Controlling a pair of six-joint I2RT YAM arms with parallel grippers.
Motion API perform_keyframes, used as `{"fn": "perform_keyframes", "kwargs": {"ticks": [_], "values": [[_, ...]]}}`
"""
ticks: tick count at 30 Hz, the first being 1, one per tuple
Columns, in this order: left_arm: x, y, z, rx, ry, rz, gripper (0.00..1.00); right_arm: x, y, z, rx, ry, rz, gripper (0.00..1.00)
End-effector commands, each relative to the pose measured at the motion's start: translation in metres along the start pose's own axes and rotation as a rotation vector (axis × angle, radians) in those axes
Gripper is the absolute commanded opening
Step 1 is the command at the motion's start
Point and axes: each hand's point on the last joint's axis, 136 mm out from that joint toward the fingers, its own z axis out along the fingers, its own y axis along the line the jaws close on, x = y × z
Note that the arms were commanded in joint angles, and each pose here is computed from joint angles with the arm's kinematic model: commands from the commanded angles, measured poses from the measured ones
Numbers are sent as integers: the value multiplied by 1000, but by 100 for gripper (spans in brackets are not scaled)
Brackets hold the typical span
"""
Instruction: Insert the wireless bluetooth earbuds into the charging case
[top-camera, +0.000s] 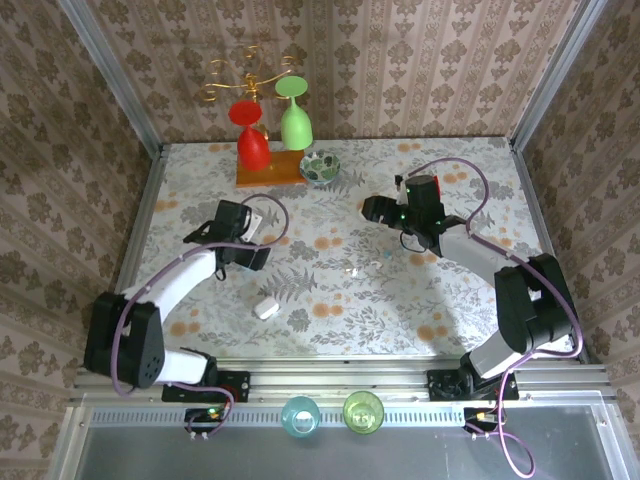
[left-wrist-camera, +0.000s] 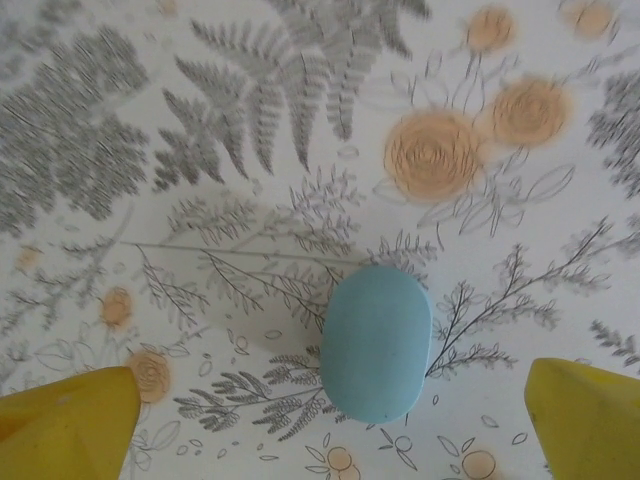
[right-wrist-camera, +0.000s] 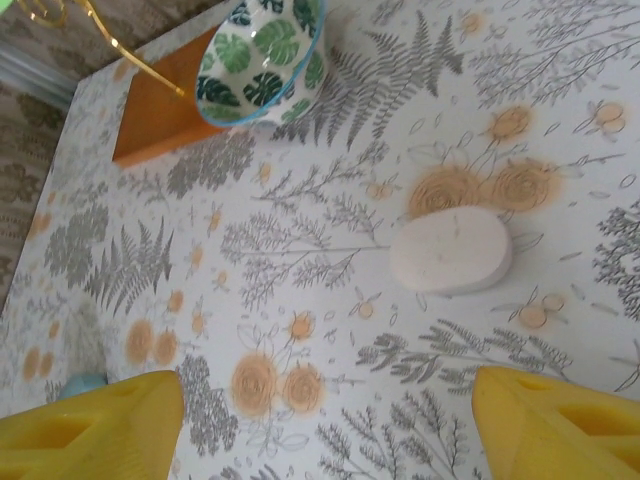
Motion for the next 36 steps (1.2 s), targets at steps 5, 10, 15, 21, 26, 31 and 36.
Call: {"fn": "perform_keyframes", "kwargs": {"ticks": [5, 10, 15, 21, 26, 31, 36], "values": [[24, -11, 26, 49, 176, 23, 89, 12, -5, -6, 13, 24, -27, 76], [32, -13, 38, 63, 224, 28, 75, 11, -3, -4, 7, 20, -17, 76], [36, -13, 43, 70, 241, 28, 59, 13, -5, -3, 12, 25, -13, 75], [39, -16, 47, 93, 251, 31, 46, 14, -5, -6, 16, 26, -7, 75], [34, -19, 44, 100, 232, 40, 34, 10, 5, -13, -20, 21, 11, 75], [9, -32, 27, 120, 124, 138, 34, 15, 29, -23, -140, 67, 78, 75], [-35, -69, 2, 174, -84, 308, 33, 30, 57, -30, -306, 172, 180, 75]]}}
